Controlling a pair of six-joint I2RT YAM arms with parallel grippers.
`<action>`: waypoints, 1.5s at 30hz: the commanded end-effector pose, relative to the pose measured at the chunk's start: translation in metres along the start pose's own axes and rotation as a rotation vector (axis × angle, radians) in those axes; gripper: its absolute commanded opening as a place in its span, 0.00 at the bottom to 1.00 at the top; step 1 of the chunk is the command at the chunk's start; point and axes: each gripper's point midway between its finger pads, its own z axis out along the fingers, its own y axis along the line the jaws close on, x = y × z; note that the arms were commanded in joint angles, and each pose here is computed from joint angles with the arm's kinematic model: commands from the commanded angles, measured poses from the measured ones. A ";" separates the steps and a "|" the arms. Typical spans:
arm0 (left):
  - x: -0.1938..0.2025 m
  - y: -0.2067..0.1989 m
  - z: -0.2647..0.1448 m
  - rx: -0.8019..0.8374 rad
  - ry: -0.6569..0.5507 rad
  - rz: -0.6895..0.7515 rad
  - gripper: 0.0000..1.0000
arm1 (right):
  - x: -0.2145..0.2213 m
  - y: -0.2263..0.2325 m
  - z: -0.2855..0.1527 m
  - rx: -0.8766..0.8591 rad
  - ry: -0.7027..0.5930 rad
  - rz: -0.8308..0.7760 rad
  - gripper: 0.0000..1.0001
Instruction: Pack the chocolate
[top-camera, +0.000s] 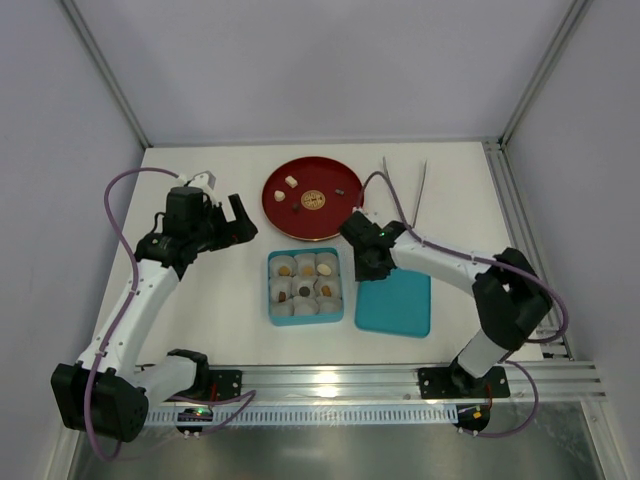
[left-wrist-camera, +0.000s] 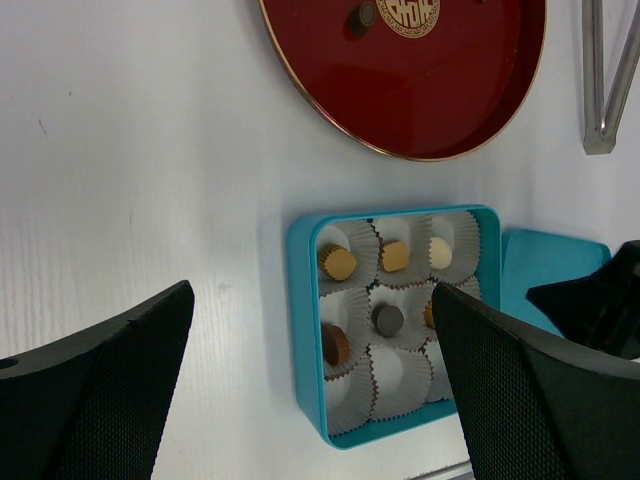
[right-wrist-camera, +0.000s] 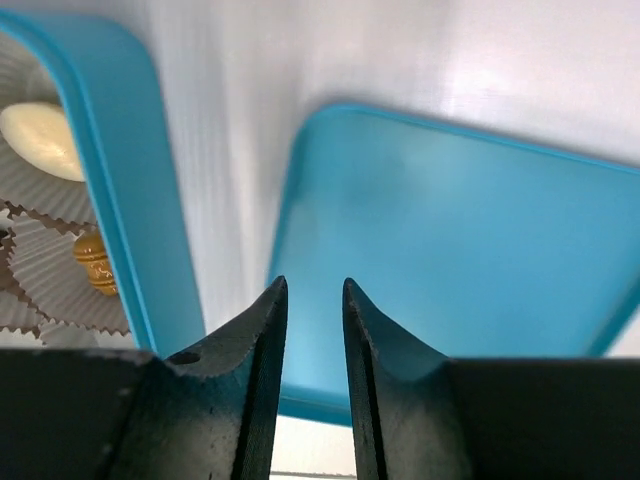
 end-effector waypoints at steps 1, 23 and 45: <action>-0.007 -0.006 -0.003 0.030 -0.031 -0.004 1.00 | -0.012 -0.044 -0.035 0.058 -0.075 0.064 0.31; -0.005 -0.020 -0.002 0.102 -0.008 -0.024 1.00 | 0.056 -0.170 -0.007 0.231 0.035 0.433 0.31; -0.005 -0.020 -0.003 0.105 -0.010 -0.028 1.00 | 0.061 -0.154 0.034 0.170 0.110 0.411 0.04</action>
